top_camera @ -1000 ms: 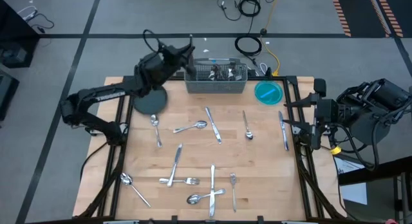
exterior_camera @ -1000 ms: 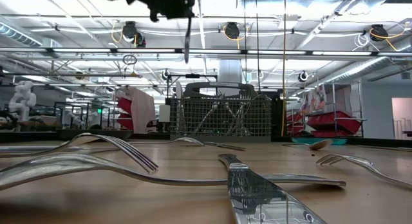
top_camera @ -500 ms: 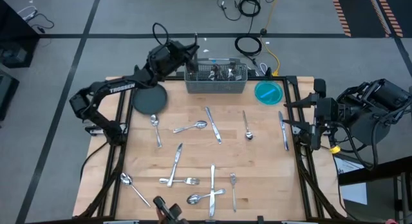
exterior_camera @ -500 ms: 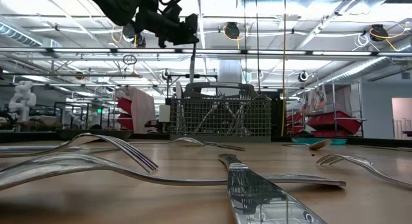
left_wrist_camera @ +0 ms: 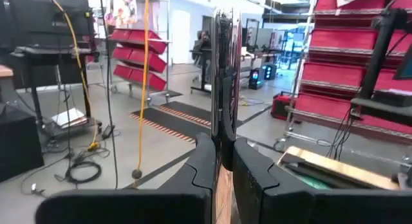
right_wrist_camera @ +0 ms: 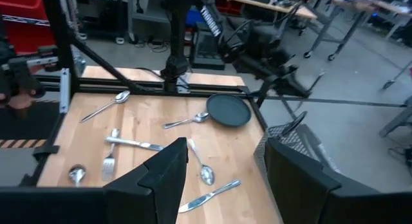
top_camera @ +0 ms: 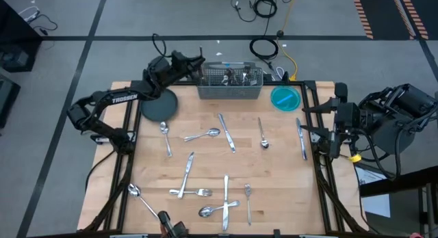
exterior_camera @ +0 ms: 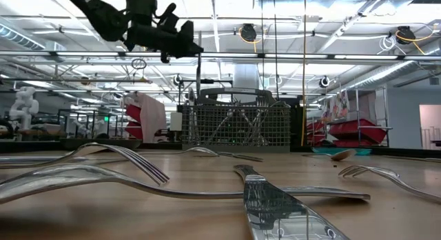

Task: Sort silverware
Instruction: Put the table knife into the silverware organizer

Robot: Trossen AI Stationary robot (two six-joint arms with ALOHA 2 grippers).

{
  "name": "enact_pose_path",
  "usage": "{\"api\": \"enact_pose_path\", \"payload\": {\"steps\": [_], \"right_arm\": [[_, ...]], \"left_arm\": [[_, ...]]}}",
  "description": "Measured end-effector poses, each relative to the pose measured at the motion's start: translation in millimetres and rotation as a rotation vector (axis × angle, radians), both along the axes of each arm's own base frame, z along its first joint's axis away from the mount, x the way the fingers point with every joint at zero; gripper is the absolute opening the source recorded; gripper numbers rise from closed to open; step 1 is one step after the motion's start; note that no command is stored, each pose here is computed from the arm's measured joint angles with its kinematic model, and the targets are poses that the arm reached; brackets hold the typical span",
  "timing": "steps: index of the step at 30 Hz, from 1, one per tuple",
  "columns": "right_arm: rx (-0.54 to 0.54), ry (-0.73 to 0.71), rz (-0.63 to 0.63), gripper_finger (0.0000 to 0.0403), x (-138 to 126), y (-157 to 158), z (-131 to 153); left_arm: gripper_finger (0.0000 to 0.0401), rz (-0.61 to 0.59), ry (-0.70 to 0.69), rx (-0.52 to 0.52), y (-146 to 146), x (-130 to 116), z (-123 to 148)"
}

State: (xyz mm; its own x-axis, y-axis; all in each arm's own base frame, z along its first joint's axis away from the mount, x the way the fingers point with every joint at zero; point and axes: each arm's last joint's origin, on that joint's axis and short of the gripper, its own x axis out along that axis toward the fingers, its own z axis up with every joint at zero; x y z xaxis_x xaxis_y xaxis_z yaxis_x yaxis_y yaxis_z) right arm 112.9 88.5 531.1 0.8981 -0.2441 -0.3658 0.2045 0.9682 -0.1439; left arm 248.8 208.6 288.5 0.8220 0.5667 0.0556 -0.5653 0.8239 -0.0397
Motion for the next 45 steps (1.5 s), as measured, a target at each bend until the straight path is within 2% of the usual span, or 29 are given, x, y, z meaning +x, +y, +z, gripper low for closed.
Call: {"api": "enact_pose_path", "payload": {"steps": [9, 14, 29, 37, 39, 45], "right_arm": [[-0.005, -0.011, -0.017, 0.0196, 0, 0, 0], [-0.016, -0.024, -0.045, 0.0196, 1, -2, 1], [-0.002, -0.030, -0.082, 0.0196, 3, -5, 1], [0.003, -0.030, -0.081, 0.0196, 3, -5, 1], [0.005, -0.029, -0.079, 0.0196, 3, -5, 1], [0.006, -0.028, -0.077, 0.0196, 3, -5, 1]], "left_arm": [[0.0031, 0.052, 0.005, -0.010, 5, -15, -32], [0.0031, 0.062, -0.045, -0.014, 10, -17, -43], [0.0031, 0.027, 0.028, -0.204, 21, -1, -99], [0.0031, 0.031, 0.034, -0.272, 24, 2, -113], [0.0044, 0.030, 0.033, -0.275, 23, 2, -112], [0.0142, 0.014, 0.035, -0.291, 21, 1, -111]]}}
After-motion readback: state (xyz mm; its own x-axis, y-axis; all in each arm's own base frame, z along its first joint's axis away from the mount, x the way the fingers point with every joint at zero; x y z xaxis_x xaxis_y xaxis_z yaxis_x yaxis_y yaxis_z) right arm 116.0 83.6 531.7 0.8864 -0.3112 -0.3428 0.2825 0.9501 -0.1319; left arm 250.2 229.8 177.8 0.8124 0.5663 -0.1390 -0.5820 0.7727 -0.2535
